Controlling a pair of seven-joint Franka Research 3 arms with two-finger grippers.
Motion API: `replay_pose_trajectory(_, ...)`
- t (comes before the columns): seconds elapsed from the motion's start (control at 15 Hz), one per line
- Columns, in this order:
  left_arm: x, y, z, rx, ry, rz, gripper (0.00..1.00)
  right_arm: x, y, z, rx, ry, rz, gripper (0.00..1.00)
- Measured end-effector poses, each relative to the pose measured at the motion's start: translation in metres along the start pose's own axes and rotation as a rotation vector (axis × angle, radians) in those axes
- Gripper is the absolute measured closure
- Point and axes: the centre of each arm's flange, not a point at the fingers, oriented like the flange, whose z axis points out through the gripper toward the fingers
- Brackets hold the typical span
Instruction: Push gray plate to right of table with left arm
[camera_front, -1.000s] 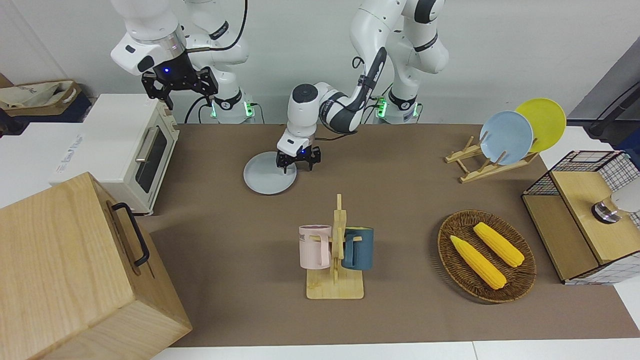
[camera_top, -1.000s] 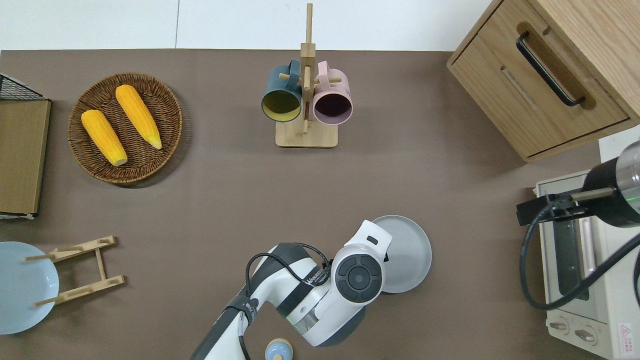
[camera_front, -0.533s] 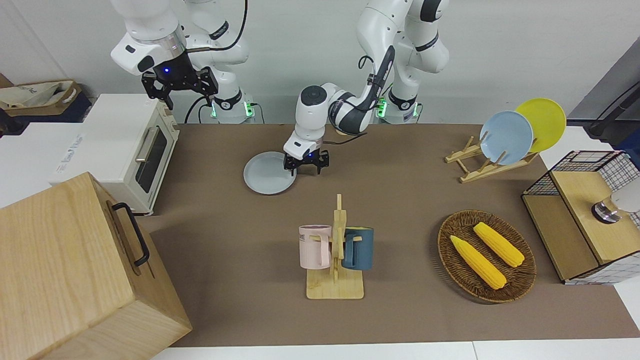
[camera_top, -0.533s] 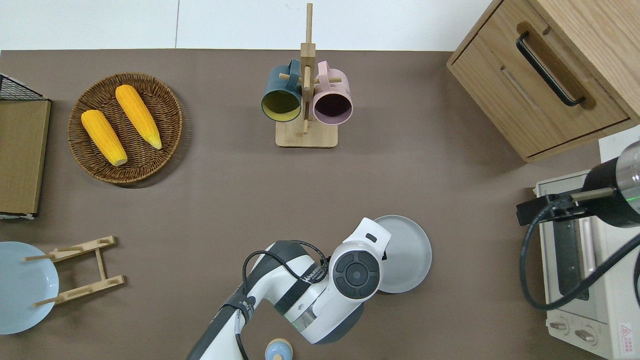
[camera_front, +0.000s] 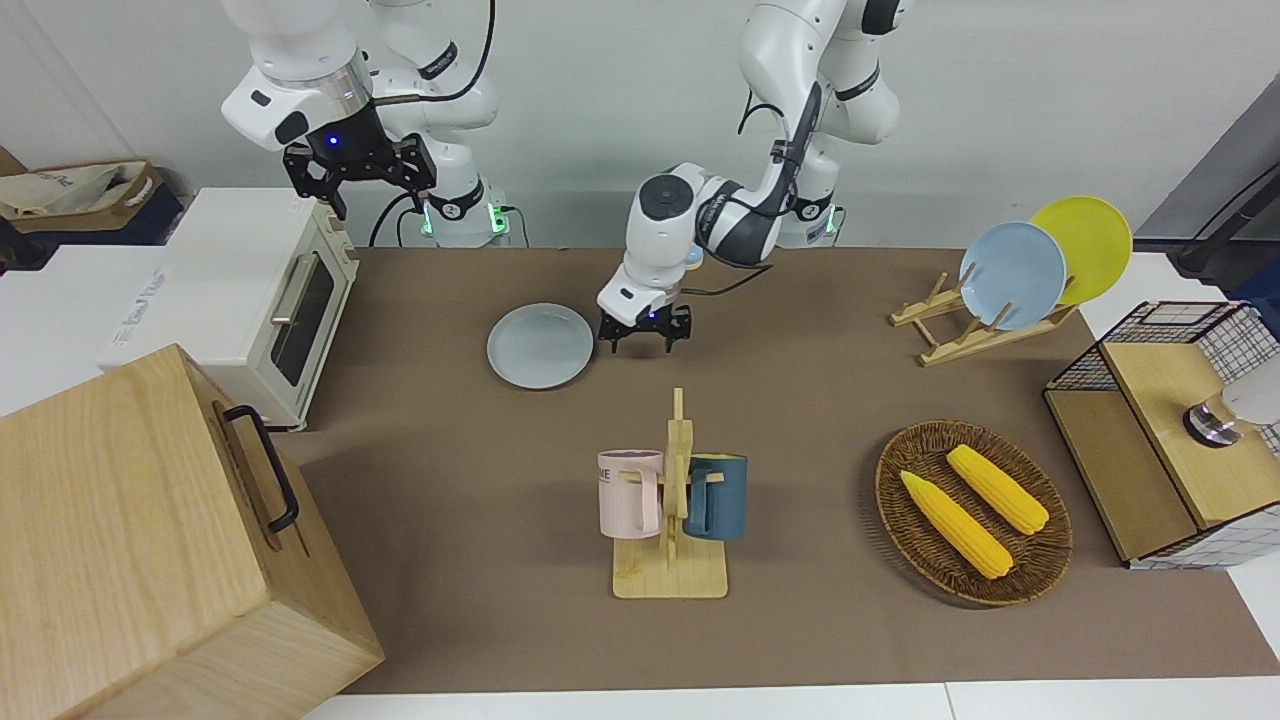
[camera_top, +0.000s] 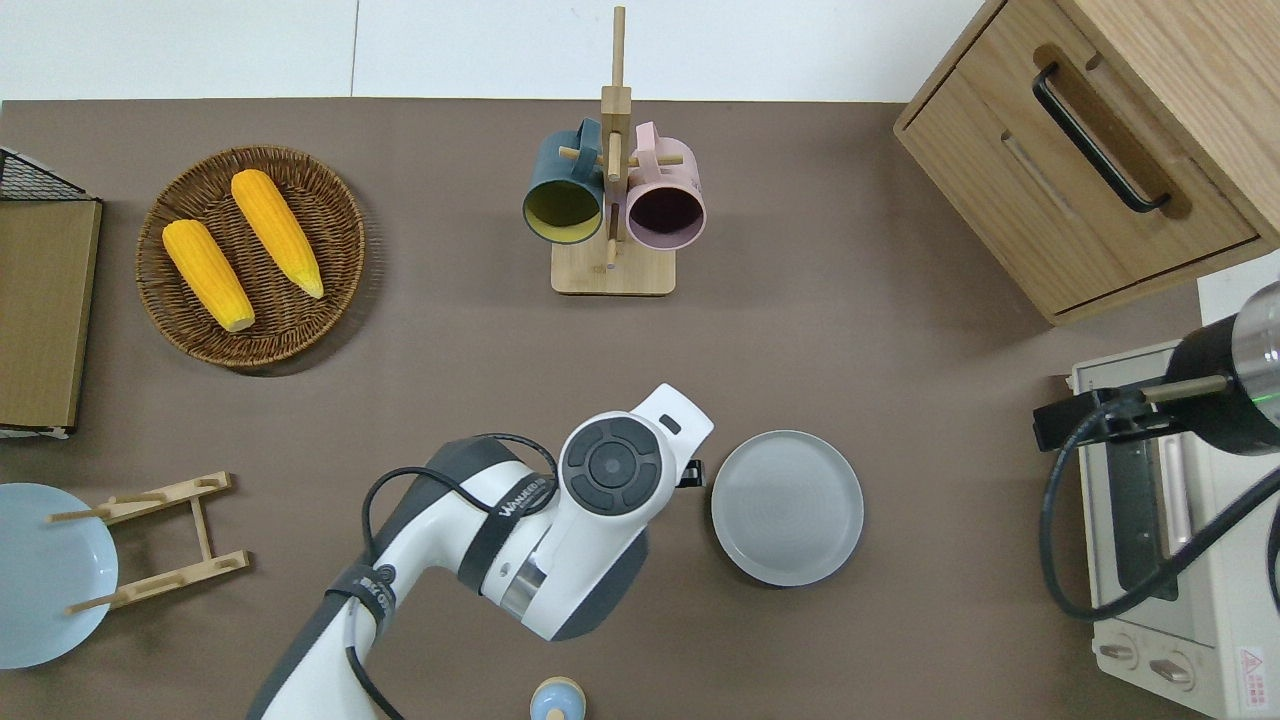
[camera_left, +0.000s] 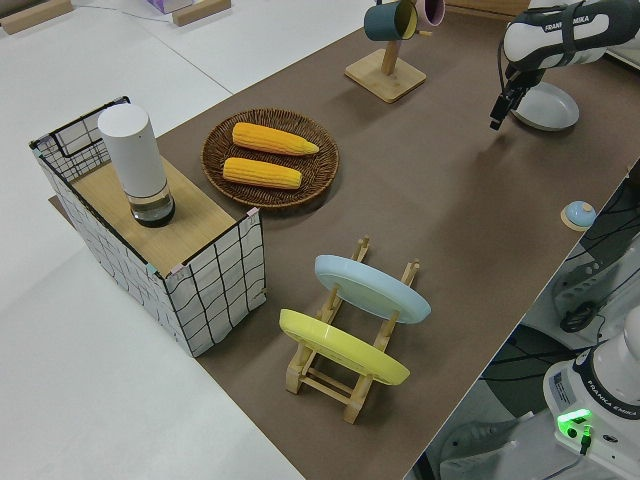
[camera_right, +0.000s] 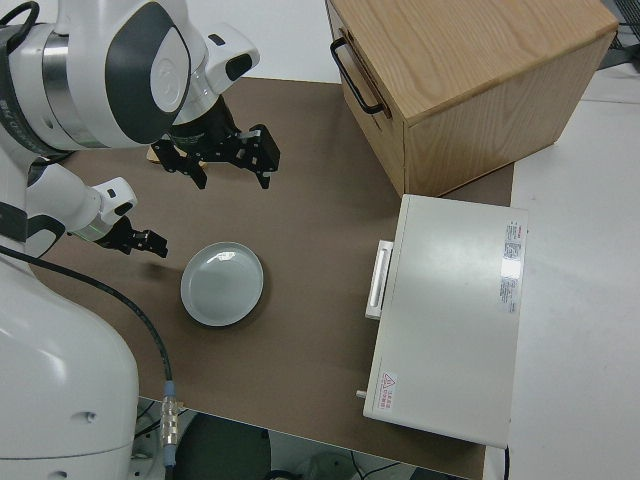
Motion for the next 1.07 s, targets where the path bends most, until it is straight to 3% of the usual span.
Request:
replay_pose_trajectory(0.8,0.053,-0.181,-0.106,0.009,-0.158,0.137,0.0,0.0,0.0,0.0,0.0,0.0,0.0,0.01)
replay_pose_trajectory(1.07,0.071,-0.25,-0.147,-0.019,-0.171,0.172,0.0,0.0,0.0,0.0,0.0,0.0,0.0,0.01)
